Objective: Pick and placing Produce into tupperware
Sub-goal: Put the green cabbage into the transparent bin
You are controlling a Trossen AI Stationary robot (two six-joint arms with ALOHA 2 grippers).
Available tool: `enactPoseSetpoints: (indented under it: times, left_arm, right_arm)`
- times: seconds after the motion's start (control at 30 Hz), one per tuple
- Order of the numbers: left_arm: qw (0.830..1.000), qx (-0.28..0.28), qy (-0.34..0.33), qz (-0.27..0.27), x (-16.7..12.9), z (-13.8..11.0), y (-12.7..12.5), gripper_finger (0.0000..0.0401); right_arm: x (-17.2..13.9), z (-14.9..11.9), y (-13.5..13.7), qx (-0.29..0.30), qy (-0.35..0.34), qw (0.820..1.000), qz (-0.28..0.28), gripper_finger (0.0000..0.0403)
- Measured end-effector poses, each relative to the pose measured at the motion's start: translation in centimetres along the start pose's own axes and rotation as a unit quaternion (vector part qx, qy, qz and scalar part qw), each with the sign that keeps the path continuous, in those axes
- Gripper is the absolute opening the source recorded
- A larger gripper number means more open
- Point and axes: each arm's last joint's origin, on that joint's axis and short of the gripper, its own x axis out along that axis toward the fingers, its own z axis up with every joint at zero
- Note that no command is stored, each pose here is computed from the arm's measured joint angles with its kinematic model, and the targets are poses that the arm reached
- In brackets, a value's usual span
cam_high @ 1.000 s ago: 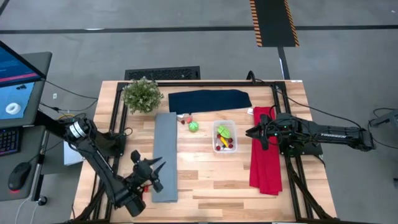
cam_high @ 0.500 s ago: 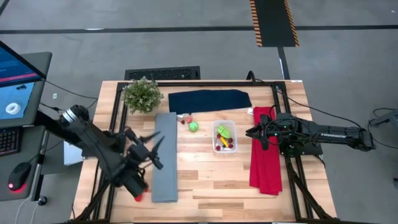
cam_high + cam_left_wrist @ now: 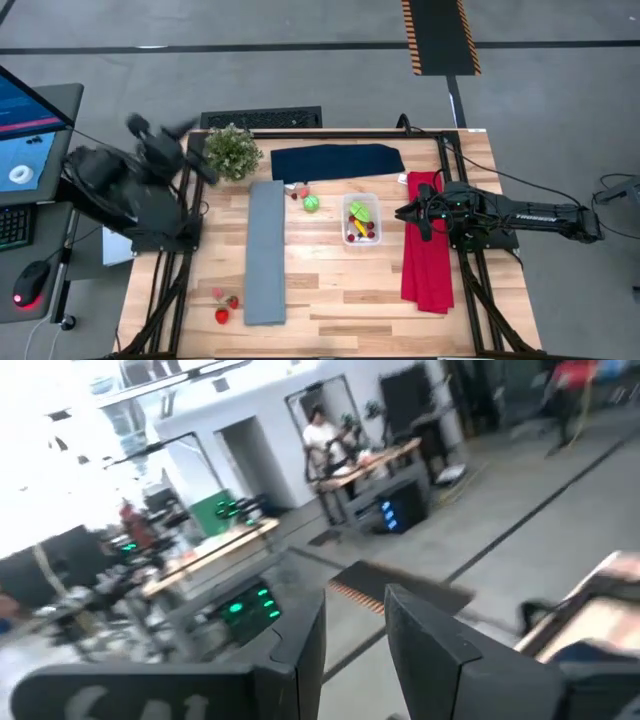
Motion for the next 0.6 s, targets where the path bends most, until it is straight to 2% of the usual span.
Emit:
enactPoseSetpoints:
  times: [0.2,0.27,0.3,0.33,0.37,0.4,0.43,0.47,0.5,0.53,0.57,0.6]
  left_arm:
    - [0.998,0.043,0.021,0.046,1.4,2.6,3.2,0.0096]
    - [0.997,0.04,0.027,0.061,1.7,3.9,4.3,0.0096]
    - [0.998,0.04,0.028,0.039,1.7,4.4,4.7,0.0096]
    - [0.999,0.036,0.024,-0.03,1.7,4.8,4.9,0.0096]
    - [0.991,0.021,0.011,-0.132,1.7,5.2,5.0,0.0096]
    - [0.972,-0.013,-0.015,-0.235,1.6,5.9,5.0,0.0096]
    - [0.941,-0.041,-0.057,-0.332,1.5,6.8,4.9,0.0096]
    - [0.905,-0.045,-0.106,-0.409,1.3,7.5,4.7,0.0096]
    - [0.879,-0.044,-0.14,-0.454,1.2,7.9,4.5,0.0096]
    - [0.862,-0.042,-0.161,-0.479,1.2,8.2,4.1,0.0096]
    - [0.855,-0.039,-0.167,-0.489,1.2,8.4,3.8,0.0096]
    - [0.861,-0.035,-0.159,-0.482,1.3,8.3,3.5,0.0096]
  right_arm:
    - [0.0,0.0,0.0,0.0,0.0,1.0,0.0,0.0107]
    - [0.0,0.0,0.0,0.0,0.0,1.0,0.0,0.0107]
    - [0.0,0.0,0.0,0.0,0.0,1.0,0.0,0.0107]
    - [0.0,0.0,0.0,0.0,0.0,1.0,0.0,0.0107]
    - [0.0,0.0,0.0,0.0,0.0,1.0,0.0,0.0107]
    - [0.0,0.0,0.0,0.0,0.0,1.0,0.0,0.0107]
    - [0.0,0.0,0.0,0.0,0.0,1.0,0.0,0.0107]
    - [0.0,0.0,0.0,0.0,0.0,1.0,0.0,0.0107]
    - [0.0,0.0,0.0,0.0,0.0,1.0,0.0,0.0107]
    - [0.0,0.0,0.0,0.0,0.0,1.0,0.0,0.0107]
    - [0.0,0.0,0.0,0.0,0.0,1.0,0.0,0.0107]
    - [0.0,0.0,0.0,0.0,0.0,1.0,0.0,0.0107]
